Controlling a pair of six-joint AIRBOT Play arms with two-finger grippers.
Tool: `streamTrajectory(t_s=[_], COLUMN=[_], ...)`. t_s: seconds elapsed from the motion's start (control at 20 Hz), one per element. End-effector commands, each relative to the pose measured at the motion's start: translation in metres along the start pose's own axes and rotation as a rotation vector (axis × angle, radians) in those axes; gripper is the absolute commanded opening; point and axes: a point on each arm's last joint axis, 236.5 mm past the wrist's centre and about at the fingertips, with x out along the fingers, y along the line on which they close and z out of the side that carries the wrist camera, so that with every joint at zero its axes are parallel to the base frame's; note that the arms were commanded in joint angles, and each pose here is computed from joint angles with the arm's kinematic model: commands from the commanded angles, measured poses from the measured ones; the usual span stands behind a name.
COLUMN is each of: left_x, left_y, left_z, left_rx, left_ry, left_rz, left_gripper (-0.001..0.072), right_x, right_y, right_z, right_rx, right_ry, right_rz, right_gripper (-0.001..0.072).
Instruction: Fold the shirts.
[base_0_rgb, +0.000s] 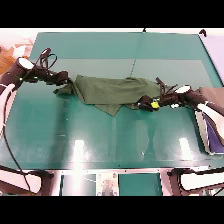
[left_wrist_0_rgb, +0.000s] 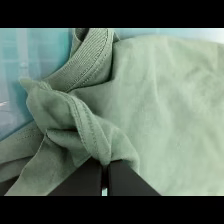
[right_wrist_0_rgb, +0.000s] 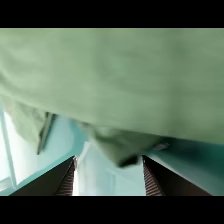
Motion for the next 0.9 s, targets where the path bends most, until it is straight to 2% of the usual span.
streamTrajectory(t_s=[0.0,0.05,0.15,0.2,0.25,0.4,0.5,0.7,0.85], left_x=[0.0,0.0,0.0,0.0,0.0,-0.014,-0.046,-0.167,-0.292], left_y=[0.0,0.0,0.0,-0.001,-0.002,-0.017,-0.04,-0.099,-0.174], left_z=[-0.002,-0.002,-0.003,-0.004,-0.005,-0.004,0.02,0.078,0.107], left_rx=[0.0,0.0,0.0,-0.001,-0.002,0.025,0.052,0.205,0.326], left_ry=[0.008,0.008,0.01,0.015,0.022,0.05,-0.01,-0.236,-0.514], left_rz=[-0.002,-0.002,-0.003,-0.005,-0.01,-0.037,-0.049,0.004,-0.019], left_gripper=[0.0025,0.0025,0.0025,0.0025,0.0025,0.0023,0.0024,0.0024,0.0024], right_x=[0.016,0.017,0.016,0.016,0.015,-0.002,-0.052,-0.253,-0.41], right_y=[0.004,0.007,0.009,0.009,0.011,0.035,0.075,0.176,0.25], right_z=[-0.001,0.003,0.01,0.01,0.012,0.022,0.041,0.095,0.08], right_rx=[-0.023,-0.011,0.003,-0.001,-0.016,-0.059,-0.142,-0.347,-0.513], right_ry=[-0.014,-0.033,-0.06,-0.061,-0.066,-0.091,-0.158,-0.584,-0.912], right_rz=[-0.02,-0.011,-0.003,-0.003,0.003,0.045,0.102,0.141,0.101], right_gripper=[0.0488,0.0427,0.0245,0.0087,0.0016,0.0014,0.0013,0.0013,0.0013])
